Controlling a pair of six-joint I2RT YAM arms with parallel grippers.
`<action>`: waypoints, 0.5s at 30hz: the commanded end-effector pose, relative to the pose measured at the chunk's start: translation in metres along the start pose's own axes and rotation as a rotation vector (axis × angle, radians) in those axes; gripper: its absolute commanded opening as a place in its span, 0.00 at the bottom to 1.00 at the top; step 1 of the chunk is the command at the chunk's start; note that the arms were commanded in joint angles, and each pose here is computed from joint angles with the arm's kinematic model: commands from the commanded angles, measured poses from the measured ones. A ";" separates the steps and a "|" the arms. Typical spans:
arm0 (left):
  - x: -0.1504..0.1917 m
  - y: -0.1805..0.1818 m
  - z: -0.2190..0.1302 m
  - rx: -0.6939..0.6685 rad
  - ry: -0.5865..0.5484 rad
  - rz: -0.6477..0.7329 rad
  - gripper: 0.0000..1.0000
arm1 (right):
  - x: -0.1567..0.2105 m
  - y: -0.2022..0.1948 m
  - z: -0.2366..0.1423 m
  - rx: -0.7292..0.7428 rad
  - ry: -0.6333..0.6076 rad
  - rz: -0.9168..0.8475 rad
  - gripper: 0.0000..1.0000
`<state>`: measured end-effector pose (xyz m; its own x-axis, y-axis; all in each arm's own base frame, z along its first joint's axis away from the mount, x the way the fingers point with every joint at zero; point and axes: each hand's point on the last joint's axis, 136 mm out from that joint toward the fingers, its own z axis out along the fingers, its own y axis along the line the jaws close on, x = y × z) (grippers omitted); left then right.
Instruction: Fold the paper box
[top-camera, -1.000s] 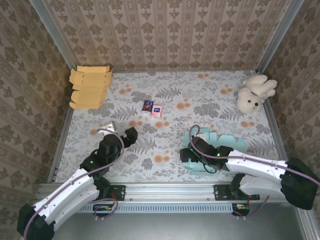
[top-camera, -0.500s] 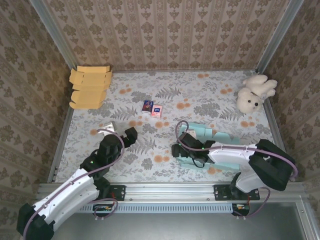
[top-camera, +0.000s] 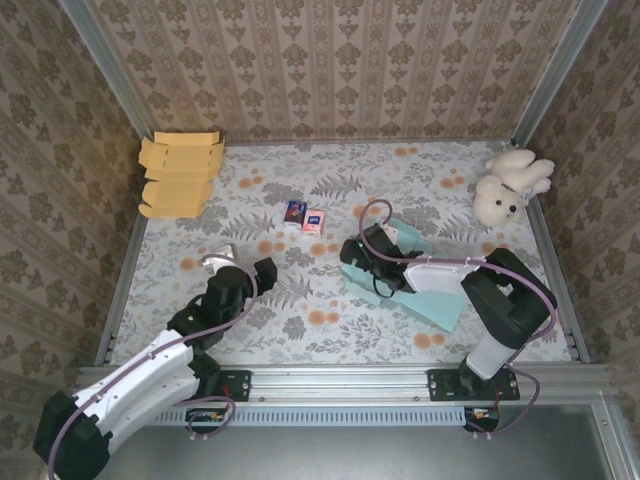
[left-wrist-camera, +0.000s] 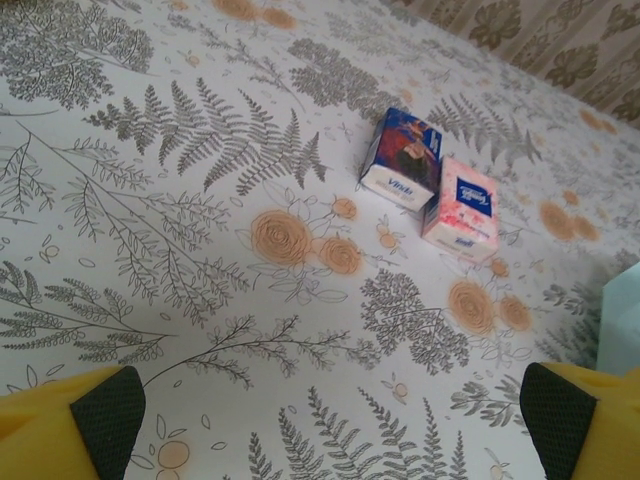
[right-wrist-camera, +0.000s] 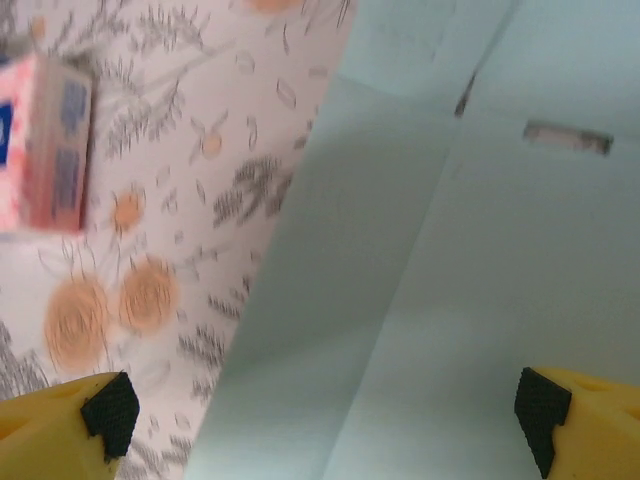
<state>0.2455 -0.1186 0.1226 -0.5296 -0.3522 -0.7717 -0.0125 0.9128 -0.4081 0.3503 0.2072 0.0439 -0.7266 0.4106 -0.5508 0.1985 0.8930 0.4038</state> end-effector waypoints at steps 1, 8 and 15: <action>-0.006 -0.004 -0.001 -0.006 -0.012 0.023 1.00 | -0.029 0.023 -0.002 -0.061 -0.051 0.061 1.00; -0.006 -0.005 -0.002 -0.001 -0.008 0.020 1.00 | -0.049 0.026 -0.030 -0.056 -0.107 -0.007 1.00; -0.005 -0.006 -0.002 0.007 -0.006 0.007 1.00 | -0.050 0.013 -0.056 -0.040 -0.125 -0.078 1.00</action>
<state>0.2449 -0.1201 0.1201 -0.5381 -0.3442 -0.7694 -0.0105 0.9155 -0.4022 0.3644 0.2016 0.1206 -0.6385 0.4241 -0.6423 0.1216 0.8796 0.4599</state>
